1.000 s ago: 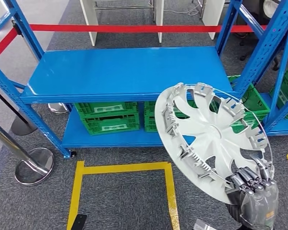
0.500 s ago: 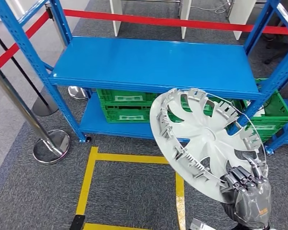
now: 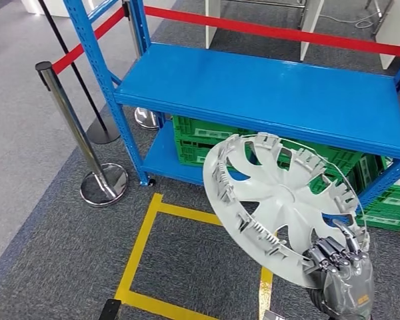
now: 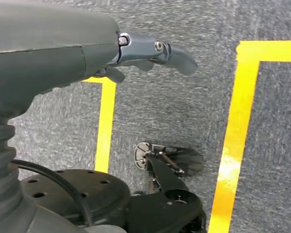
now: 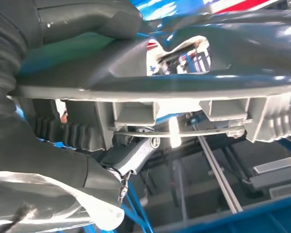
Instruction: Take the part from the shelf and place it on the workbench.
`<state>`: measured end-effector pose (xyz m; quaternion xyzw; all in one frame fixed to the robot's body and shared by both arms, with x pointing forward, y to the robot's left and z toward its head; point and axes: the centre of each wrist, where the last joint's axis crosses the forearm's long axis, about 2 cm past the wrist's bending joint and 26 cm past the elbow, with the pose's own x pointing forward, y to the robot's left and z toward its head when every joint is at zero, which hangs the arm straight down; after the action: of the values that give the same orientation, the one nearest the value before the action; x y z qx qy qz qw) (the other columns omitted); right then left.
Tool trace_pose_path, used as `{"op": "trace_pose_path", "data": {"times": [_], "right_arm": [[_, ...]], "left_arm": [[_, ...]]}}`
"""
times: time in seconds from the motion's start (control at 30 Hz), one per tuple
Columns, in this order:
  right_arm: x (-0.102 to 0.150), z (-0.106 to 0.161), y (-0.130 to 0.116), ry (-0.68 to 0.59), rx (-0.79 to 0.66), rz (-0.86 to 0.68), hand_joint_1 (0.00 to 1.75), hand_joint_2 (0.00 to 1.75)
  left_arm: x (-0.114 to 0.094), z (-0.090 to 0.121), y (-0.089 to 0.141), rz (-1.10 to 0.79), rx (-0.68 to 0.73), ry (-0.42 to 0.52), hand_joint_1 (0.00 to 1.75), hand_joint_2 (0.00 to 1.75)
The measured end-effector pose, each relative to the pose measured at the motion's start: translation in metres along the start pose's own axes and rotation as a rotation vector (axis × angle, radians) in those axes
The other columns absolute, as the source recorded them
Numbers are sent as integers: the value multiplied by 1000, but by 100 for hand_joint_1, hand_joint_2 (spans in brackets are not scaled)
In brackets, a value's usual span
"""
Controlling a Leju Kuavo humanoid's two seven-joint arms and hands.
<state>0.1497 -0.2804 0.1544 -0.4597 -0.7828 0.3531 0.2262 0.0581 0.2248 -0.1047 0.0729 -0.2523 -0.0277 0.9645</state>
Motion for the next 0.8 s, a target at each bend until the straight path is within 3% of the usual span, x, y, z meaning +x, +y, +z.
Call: {"op": "trace_pose_path", "data": {"times": [0.8], "right_arm": [[6, 6, -1, -12, 23, -1, 175, 175]], "left_arm": [[3, 0, -2, 6, -15, -23, 0, 175]]}}
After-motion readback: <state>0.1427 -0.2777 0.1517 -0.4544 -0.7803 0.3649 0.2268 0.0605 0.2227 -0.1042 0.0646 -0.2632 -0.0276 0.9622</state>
